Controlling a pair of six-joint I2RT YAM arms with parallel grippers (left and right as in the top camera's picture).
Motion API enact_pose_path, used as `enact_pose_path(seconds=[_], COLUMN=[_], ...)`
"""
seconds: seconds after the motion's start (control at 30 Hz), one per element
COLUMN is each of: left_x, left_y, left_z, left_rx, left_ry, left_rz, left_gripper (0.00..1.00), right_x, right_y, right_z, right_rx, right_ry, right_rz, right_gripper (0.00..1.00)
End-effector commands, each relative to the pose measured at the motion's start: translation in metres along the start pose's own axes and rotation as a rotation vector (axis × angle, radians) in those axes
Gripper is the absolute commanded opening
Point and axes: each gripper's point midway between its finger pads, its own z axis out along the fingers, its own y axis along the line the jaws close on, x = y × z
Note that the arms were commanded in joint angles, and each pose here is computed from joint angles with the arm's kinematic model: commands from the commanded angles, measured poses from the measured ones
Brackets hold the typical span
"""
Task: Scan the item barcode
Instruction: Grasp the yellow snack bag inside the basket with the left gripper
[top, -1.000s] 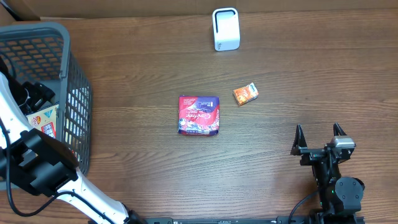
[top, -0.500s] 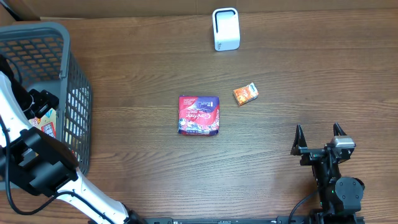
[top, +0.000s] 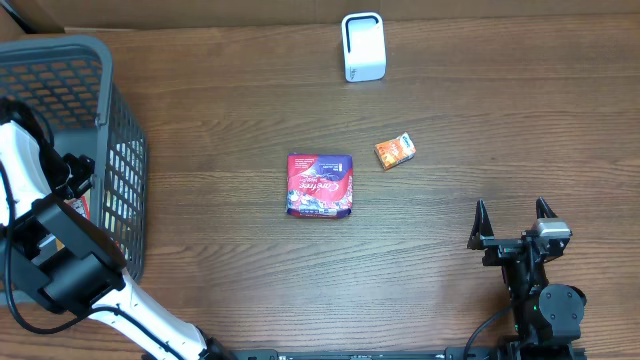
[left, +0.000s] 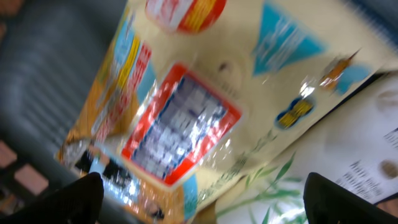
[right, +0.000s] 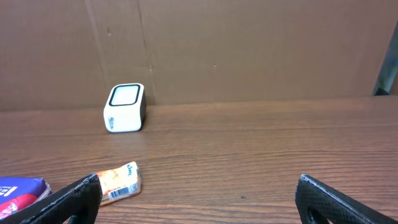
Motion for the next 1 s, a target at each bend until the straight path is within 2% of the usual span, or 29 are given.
enact_pose_path(seconds=[0.0, 0.1, 0.17, 0.37, 0.57, 0.7, 0.83, 0.97], left_x=[-0.007, -0.012, -0.012, -0.008, 0.0, 0.001, 0.005, 0.004], left_y=[-0.001, -0.004, -0.008, -0.014, -0.015, -0.013, -0.009, -0.008], left_z=[0.005, 0.007, 0.011, 0.035, 0.057, 0.057, 0.057, 0.05], left_rx=[-0.006, 0.005, 0.028, 0.043, 0.038, 0.031, 0.015, 0.013], left_ry=[-0.024, -0.046, -0.046, -0.041, -0.032, -0.024, -0.008, -0.004], left_rz=[0.038, 0.032, 0.033, 0.037, 0.089, 0.115, 0.119, 0.117], left_gripper=[0.9, 0.72, 0.66, 0.71, 0.7, 0.43, 0.04, 0.04], right_x=[0.001, 0.001, 0.001, 0.001, 0.001, 0.001, 0.001, 0.001], right_y=[-0.001, -0.001, -0.001, -0.001, -0.001, -0.001, -0.001, -0.001], right_z=[0.0, 0.0, 0.0, 0.0, 0.0, 0.0, 0.0, 0.0], right_rx=[0.006, 0.006, 0.006, 0.006, 0.006, 0.006, 0.006, 0.006], right_ry=[-0.006, -0.006, -0.006, -0.006, -0.006, -0.006, -0.006, -0.006], right_rz=[-0.004, -0.004, -0.004, -0.004, -0.004, -0.004, -0.004, -0.004], right_gripper=[1.0, 1.0, 1.0, 1.0, 1.0, 1.0, 1.0, 1.0])
